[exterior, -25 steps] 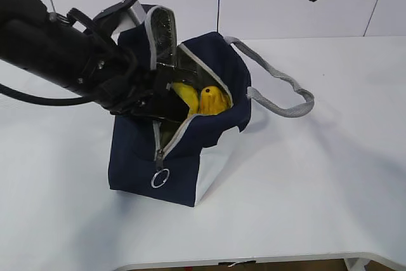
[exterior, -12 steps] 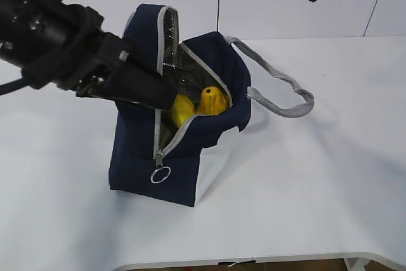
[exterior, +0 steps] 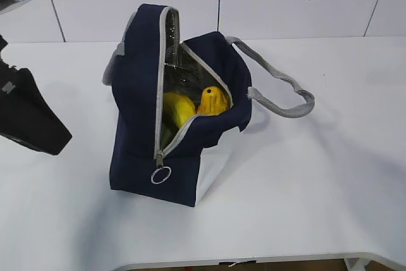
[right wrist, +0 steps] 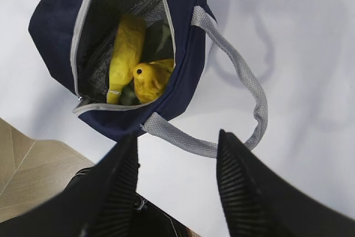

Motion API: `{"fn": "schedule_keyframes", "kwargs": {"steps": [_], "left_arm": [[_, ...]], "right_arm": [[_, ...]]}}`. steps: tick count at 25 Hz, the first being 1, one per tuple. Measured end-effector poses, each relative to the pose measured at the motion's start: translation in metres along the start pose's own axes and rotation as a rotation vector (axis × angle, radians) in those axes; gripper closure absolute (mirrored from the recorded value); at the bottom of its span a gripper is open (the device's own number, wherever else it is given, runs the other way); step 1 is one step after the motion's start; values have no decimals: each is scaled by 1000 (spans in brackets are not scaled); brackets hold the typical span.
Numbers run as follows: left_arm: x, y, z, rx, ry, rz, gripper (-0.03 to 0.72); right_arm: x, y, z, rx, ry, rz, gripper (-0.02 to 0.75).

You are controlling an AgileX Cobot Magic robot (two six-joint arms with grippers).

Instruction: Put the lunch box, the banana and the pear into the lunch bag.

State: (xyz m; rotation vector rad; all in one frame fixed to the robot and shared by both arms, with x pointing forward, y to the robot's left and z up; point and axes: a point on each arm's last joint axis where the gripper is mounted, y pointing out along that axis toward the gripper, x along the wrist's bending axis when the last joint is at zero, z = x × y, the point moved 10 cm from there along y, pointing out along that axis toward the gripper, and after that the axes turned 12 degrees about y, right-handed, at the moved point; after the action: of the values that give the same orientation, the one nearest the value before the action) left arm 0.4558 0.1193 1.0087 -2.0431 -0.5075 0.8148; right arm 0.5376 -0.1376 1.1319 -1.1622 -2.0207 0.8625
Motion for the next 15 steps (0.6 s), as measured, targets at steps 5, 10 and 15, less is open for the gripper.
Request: {"fn": "schedule_keyframes", "kwargs": {"steps": [5, 10, 15], "left_arm": [[4, -6, 7, 22, -4, -44, 433], [8, -6, 9, 34, 0, -63, 433], [9, -6, 10, 39, 4, -72, 442]], "right_arm": [[0, -1, 0, -2, 0, 0, 348], [3, -12, 1, -28, 29, -8, 348], [19, -33, 12, -55, 119, -84, 348]]}}
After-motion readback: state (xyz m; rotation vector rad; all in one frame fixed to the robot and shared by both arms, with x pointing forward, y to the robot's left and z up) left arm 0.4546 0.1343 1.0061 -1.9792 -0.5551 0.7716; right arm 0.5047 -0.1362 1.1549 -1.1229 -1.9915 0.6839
